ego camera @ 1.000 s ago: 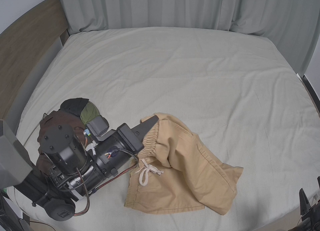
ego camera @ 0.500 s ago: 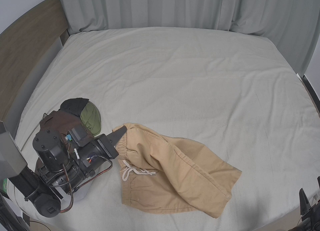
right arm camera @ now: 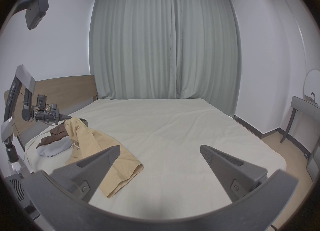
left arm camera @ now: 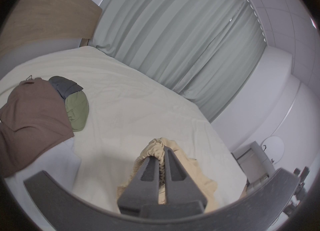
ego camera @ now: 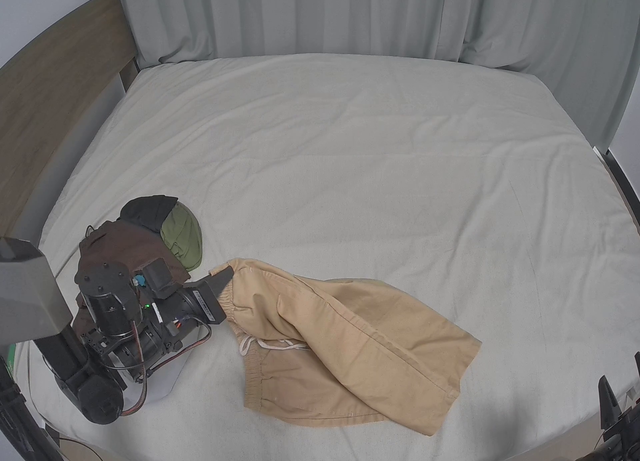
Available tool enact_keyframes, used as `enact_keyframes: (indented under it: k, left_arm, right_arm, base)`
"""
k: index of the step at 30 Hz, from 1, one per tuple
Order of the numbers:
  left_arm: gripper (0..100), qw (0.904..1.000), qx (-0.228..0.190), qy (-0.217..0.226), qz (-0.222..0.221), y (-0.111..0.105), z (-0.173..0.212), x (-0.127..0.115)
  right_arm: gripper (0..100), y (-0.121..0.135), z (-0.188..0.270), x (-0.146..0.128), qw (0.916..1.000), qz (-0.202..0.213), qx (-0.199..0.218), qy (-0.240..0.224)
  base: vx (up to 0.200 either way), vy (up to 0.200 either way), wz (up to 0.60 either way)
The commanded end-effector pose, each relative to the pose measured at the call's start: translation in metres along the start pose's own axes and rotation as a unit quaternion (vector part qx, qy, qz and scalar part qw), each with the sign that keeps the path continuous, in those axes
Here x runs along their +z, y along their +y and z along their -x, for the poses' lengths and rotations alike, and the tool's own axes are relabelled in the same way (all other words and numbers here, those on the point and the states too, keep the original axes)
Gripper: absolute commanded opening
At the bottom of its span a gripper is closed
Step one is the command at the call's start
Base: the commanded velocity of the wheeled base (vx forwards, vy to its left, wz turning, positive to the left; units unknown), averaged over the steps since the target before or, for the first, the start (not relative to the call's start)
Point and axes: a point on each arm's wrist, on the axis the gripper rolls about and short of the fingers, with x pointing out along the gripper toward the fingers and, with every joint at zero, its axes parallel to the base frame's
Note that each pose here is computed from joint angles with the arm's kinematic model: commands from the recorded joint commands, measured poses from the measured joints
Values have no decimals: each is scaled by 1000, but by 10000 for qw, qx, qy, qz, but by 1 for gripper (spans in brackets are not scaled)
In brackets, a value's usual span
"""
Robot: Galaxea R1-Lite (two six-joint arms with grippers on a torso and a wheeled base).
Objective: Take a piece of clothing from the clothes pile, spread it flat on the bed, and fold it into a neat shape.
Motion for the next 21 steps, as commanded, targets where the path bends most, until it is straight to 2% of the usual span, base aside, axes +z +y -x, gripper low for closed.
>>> enact_keyframes:
  k: [1,14,21]
  left_arm:
    - [0,9994,247,211,-99,13,-6,-11]
    - [0,9990,311,290,-97,17,-8,-15]
    - [0,9995,202,225,-118,13,-10,-12]
  right_arm:
    - [100,0,0,-5,10000,5,-3,4]
    - [100,0,0,-5,10000,20,-3,4]
    - [100,0,0,-5,10000,20,-10,4]
  base:
    - [0,0,0]
    - [0,0,0]
    - [0,0,0]
